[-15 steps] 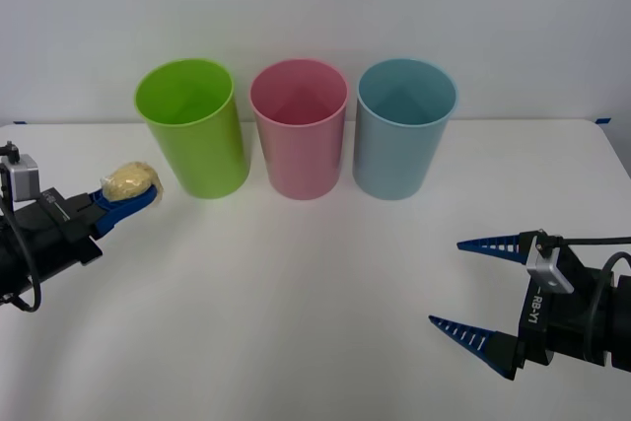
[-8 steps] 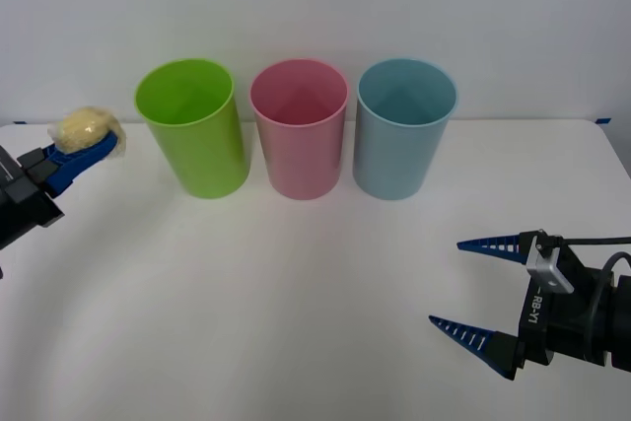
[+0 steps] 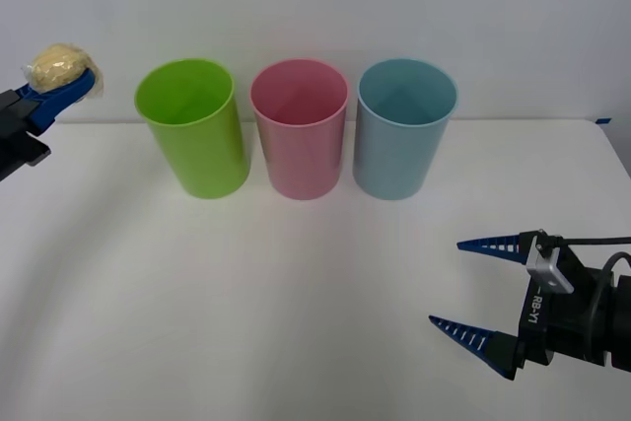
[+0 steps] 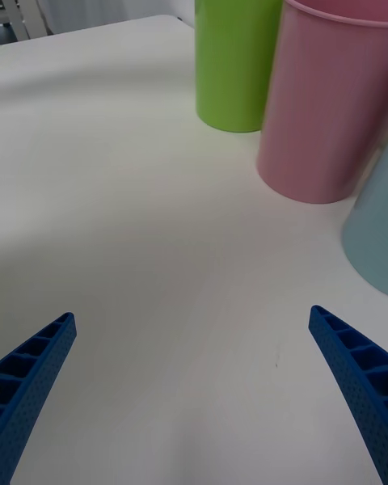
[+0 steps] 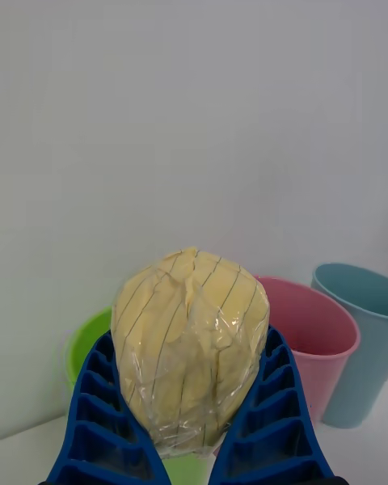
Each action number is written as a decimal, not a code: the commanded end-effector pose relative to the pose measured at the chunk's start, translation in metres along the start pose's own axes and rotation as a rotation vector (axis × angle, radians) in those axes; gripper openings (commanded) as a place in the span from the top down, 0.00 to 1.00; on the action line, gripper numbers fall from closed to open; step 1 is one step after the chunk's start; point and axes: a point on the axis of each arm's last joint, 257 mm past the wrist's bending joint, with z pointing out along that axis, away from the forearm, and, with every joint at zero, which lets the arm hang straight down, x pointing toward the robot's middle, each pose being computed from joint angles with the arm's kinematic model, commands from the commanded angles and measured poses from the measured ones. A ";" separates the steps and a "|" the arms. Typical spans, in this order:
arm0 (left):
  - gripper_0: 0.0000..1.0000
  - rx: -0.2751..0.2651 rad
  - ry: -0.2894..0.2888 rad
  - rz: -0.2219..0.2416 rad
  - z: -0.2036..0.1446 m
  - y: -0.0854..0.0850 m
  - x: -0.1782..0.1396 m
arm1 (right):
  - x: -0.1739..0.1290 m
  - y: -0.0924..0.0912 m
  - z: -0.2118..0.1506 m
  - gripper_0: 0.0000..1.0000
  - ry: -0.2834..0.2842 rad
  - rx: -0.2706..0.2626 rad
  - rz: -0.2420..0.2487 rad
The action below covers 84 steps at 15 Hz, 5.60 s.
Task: Put cans in the blue bin and PET bottles in the pink bin and trash in the green bin.
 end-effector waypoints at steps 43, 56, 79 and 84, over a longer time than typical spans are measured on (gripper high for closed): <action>0.00 -0.155 0.328 -0.069 0.124 0.040 0.078 | 0.000 0.000 0.000 0.00 0.000 0.000 0.000; 0.00 0.012 0.219 -0.127 0.138 0.009 0.016 | 0.000 0.000 0.000 0.00 0.000 0.000 0.000; 0.00 0.169 0.333 -0.280 -0.080 -0.030 0.077 | 0.000 0.000 0.000 0.00 0.000 0.000 0.000; 0.00 0.143 0.355 -0.315 -0.110 -0.047 0.111 | 0.000 0.000 0.000 0.00 0.000 0.000 0.000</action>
